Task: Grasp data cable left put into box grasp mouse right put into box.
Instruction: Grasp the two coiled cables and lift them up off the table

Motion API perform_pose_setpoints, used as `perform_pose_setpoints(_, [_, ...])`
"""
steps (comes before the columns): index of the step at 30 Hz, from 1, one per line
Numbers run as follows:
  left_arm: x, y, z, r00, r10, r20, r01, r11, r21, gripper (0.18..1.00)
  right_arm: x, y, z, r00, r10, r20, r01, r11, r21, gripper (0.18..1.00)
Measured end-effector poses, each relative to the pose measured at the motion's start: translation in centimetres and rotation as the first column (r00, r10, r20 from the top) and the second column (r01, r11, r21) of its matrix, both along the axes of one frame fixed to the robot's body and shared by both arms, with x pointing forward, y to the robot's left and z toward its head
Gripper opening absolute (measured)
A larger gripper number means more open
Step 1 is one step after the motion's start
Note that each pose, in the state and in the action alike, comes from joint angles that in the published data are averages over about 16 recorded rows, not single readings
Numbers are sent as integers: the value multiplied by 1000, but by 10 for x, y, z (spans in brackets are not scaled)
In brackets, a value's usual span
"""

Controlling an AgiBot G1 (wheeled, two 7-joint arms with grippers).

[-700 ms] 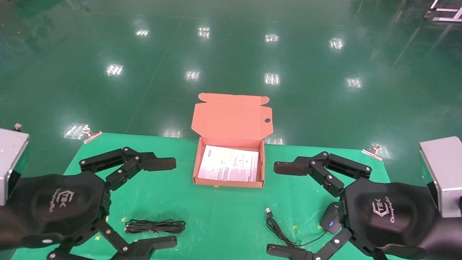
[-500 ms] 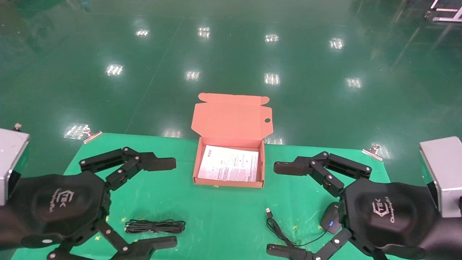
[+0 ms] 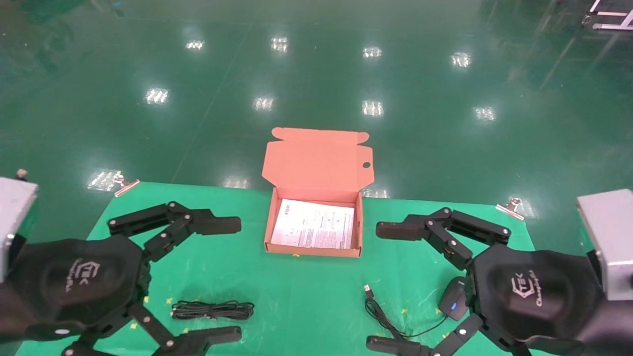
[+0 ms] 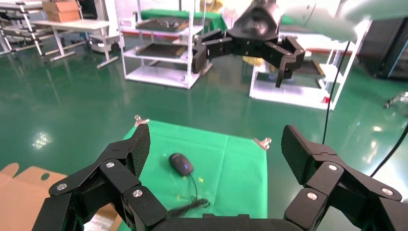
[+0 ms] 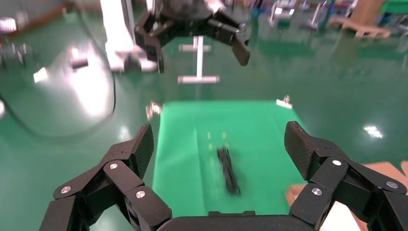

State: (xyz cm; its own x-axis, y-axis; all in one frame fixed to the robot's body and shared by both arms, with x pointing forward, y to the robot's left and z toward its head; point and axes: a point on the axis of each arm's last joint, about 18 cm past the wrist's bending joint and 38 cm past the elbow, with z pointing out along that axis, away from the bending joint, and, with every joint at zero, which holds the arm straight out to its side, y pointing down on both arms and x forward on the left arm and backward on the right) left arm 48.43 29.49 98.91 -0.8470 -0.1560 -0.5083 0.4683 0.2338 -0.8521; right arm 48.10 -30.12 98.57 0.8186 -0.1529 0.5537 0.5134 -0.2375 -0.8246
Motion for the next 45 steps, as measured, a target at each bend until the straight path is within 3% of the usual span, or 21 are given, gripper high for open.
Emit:
perform_pose_setpoints(8, [19,-9,-7,997,73,1,-72,977,202,1001,15,2,-12,992,-40,121,66,973,-221,1001])
perform_pose_setpoints(16, [46,-22,-19,989,143,30,-143,897,418,1001,41,5,-30,970,-24,241,138,873,-468,1001])
perform_pose_setpoints(21, [66,-29,-30,981,178,79,-192,816,546,1001,59,4,-44,956,0,294,187,772,-607,1001])
perform_pose_setpoints(26, [90,-34,-46,964,211,160,-263,703,661,1001,78,-1,-62,946,5,323,239,665,-708,1001])
perform_pose_setpoints(32, [119,-36,-72,935,263,238,-350,573,741,1001,100,-7,-84,936,-25,350,304,558,-772,1001])
perform_pose_setpoints(35, [132,-36,-86,918,302,258,-386,528,756,1001,111,-9,-97,931,-57,361,337,520,-785,1001])
perform_pose_setpoints(39, [149,-34,-105,895,373,244,-416,504,757,1001,125,-7,-114,924,-125,361,373,501,-781,1001])
perform_pose_setpoints(45, [173,-27,-128,856,484,182,-441,502,744,1001,147,-1,-139,910,-264,319,412,518,-750,1001])
